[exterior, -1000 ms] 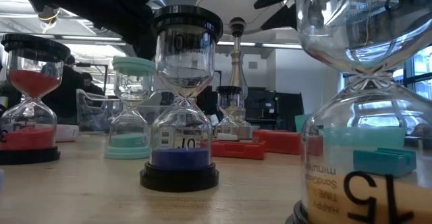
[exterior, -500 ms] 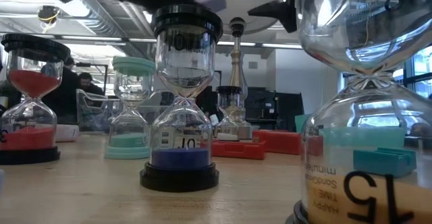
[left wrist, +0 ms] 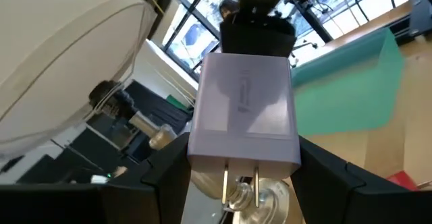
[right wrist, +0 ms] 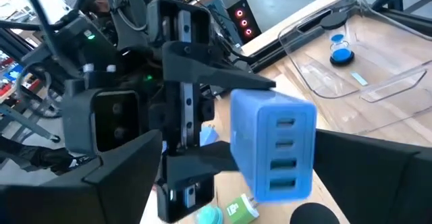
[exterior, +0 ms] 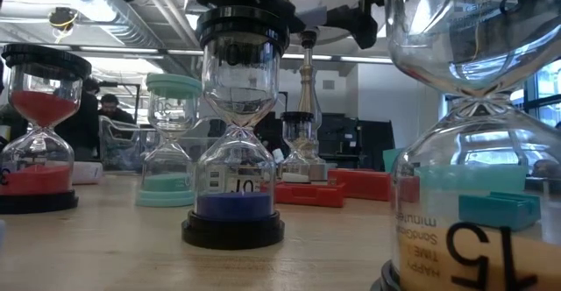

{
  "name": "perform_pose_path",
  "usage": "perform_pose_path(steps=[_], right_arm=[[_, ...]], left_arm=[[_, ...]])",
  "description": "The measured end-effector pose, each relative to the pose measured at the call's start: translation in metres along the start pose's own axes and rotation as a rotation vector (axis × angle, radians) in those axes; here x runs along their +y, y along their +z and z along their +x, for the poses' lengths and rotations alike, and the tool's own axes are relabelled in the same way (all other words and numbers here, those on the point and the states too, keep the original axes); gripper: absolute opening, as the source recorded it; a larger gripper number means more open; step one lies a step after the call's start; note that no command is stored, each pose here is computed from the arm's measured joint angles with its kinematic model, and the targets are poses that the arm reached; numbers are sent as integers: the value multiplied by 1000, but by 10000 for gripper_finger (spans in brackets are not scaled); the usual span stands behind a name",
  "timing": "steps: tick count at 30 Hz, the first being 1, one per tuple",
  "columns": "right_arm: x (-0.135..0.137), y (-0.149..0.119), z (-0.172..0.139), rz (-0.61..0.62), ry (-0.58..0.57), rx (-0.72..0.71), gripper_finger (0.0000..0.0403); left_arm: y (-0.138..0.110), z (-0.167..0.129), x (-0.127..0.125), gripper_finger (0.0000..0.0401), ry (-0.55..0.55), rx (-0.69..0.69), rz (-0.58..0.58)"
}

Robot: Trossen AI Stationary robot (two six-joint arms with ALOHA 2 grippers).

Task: Pick & Place Office items
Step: Put the top purple charger adapter into the green bin

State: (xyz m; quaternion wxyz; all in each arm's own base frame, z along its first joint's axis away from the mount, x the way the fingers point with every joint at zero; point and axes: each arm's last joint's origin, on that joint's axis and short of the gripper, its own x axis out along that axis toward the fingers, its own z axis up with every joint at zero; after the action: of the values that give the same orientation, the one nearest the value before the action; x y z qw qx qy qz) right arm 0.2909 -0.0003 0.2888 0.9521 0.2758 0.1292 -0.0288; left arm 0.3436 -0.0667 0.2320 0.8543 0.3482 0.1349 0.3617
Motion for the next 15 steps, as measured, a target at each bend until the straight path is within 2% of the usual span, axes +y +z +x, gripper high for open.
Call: perform_pose_path(steps=[7,15], right_arm=[[0,0,0,0,0,0,305],[-1,-1,0,-4,-16,7,191]], left_arm=[[3,1,1,207,-2,-9,-9],[4,0,2,207,-2,-13,-17]])
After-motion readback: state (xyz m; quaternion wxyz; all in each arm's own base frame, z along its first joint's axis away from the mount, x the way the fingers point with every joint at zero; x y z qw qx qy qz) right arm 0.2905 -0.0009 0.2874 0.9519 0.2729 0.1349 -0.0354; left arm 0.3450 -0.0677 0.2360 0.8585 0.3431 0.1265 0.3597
